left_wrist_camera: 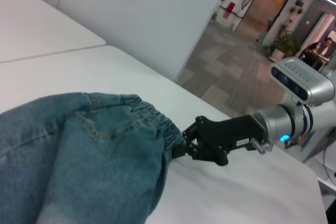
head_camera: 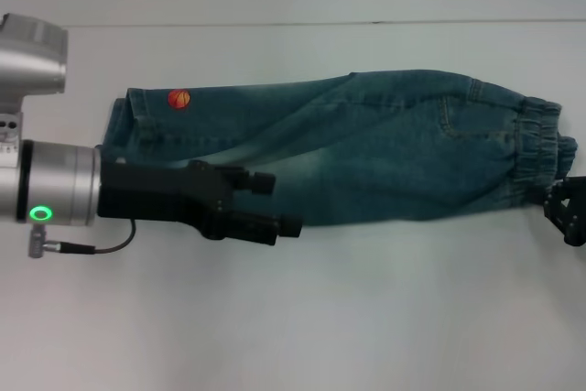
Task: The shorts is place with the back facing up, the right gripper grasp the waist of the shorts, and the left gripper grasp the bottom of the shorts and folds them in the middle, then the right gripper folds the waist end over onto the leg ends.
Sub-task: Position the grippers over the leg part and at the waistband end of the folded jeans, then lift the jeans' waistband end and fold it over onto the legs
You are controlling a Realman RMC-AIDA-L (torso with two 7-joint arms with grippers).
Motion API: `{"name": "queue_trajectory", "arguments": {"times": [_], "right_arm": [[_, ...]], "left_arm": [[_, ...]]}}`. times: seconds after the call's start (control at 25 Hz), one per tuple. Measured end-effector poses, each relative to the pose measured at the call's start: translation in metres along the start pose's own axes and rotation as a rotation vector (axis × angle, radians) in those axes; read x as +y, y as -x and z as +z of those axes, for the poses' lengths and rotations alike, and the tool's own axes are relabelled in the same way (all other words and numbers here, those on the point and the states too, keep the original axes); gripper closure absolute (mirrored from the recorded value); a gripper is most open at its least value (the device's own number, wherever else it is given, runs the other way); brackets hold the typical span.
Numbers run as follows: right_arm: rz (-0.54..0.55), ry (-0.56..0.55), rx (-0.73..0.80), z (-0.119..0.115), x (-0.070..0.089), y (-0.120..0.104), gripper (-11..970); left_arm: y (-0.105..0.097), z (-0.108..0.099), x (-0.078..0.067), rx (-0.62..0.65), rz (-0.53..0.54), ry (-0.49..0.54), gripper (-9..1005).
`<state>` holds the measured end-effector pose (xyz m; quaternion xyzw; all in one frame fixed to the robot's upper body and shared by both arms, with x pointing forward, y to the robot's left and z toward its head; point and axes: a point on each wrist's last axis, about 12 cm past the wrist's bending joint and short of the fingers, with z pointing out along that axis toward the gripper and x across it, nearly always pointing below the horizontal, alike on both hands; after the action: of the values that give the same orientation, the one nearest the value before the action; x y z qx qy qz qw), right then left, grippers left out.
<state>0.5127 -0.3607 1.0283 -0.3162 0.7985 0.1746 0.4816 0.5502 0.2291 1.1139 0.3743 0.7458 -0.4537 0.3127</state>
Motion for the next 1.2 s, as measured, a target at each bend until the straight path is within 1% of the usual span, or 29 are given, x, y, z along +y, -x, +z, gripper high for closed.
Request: {"name": "queue_trajectory", "arguments": {"times": [0.04, 0.12, 0.2, 0.36, 0.56, 0.68, 0.84, 0.96, 1.12, 1.2], "right_arm": [[-0.003, 0.000, -0.005, -0.002, -0.001, 0.001, 892], [-0.010, 0.001, -0.014, -0.006, -0.002, 0.002, 903], [-0.017, 0.005, -0.033, -0.013, -0.003, 0.005, 908], [-0.034, 0.010, -0.066, -0.026, -0.002, 0.017, 908], [-0.052, 0.027, -0.082, -0.038, 0.001, 0.031, 908], [-0.052, 0.053, -0.096, -0.044, 0.002, 0.038, 908], [-0.061, 0.069, -0.089, -0.049, 0.001, 0.044, 908], [-0.061, 0.105, -0.089, -0.052, 0.004, 0.049, 908], [-0.067, 0.124, -0.078, -0.059, 0.005, 0.056, 907], [-0.068, 0.137, -0.077, -0.061, 0.007, 0.058, 907]], "left_arm": [[0.000, 0.003, 0.001, -0.007, -0.006, 0.001, 62], [-0.001, 0.013, 0.004, -0.015, -0.026, -0.001, 62], [-0.004, 0.022, 0.007, -0.019, -0.044, 0.008, 85], [-0.014, 0.041, 0.012, -0.069, -0.044, 0.041, 131], [-0.025, 0.070, 0.009, -0.127, -0.030, 0.026, 345], [-0.029, 0.083, 0.010, -0.163, -0.057, 0.050, 580], [-0.034, 0.094, 0.013, -0.239, -0.113, 0.117, 668], [-0.036, 0.100, 0.010, -0.308, -0.105, 0.134, 735], [-0.040, 0.112, 0.006, -0.347, -0.098, 0.173, 823], [-0.042, 0.116, 0.006, -0.368, -0.103, 0.201, 887]]}}
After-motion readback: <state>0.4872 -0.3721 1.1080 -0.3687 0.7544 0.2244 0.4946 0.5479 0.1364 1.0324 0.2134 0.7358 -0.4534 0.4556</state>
